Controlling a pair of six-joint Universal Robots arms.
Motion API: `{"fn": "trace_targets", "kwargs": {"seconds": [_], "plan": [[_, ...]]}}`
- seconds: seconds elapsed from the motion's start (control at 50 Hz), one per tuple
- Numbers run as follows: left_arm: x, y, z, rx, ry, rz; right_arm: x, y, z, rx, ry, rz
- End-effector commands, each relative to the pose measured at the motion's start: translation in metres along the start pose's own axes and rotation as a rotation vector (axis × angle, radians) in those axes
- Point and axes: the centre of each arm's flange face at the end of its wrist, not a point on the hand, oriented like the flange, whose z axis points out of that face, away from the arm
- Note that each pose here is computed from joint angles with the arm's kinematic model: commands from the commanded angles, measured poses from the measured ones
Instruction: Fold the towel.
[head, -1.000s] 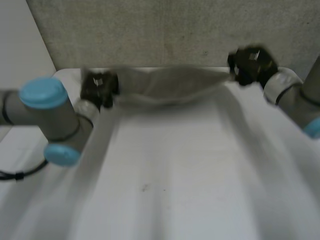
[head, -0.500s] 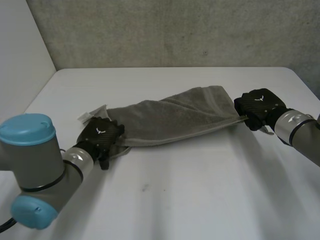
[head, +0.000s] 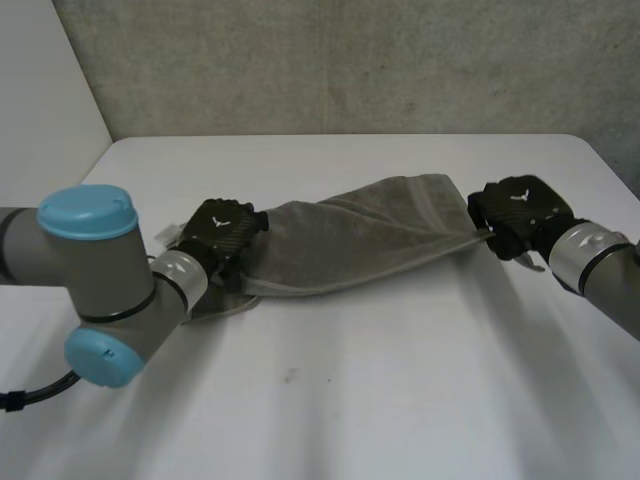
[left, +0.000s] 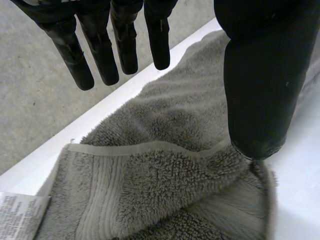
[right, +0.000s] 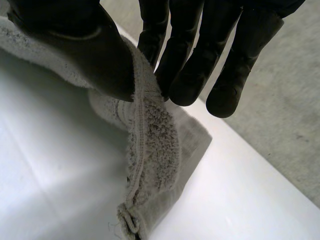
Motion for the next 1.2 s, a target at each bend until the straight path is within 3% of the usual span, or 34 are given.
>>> {"fn": "trace_targets", "kwargs": {"seconds": [0.02, 0.76, 0.92, 1.04, 1.08, 1.2], "plan": [[-0.003, 0.006, 0.017, 0.000, -0.006, 0.000, 0.011, -0.029, -0.009, 0.081, 0.038, 0.059], [-0.008, 0.027, 0.033, -0.042, -0.025, 0.014, 0.020, -0.045, -0.012, 0.139, 0.079, 0.046], [-0.036, -0.031, -0.008, 0.055, -0.130, 0.065, 0.025, -0.057, -0.017, 0.156, 0.093, 0.033], [-0.047, -0.098, -0.065, 0.232, -0.194, 0.088, 0.044, -0.103, -0.057, 0.157, 0.123, 0.021], [-0.056, -0.142, -0.102, 0.372, -0.248, 0.102, 0.063, -0.126, -0.078, 0.156, 0.169, 0.021], [-0.066, -0.190, -0.146, 0.534, -0.309, 0.110, 0.070, -0.171, -0.112, 0.234, 0.194, -0.026]]}}
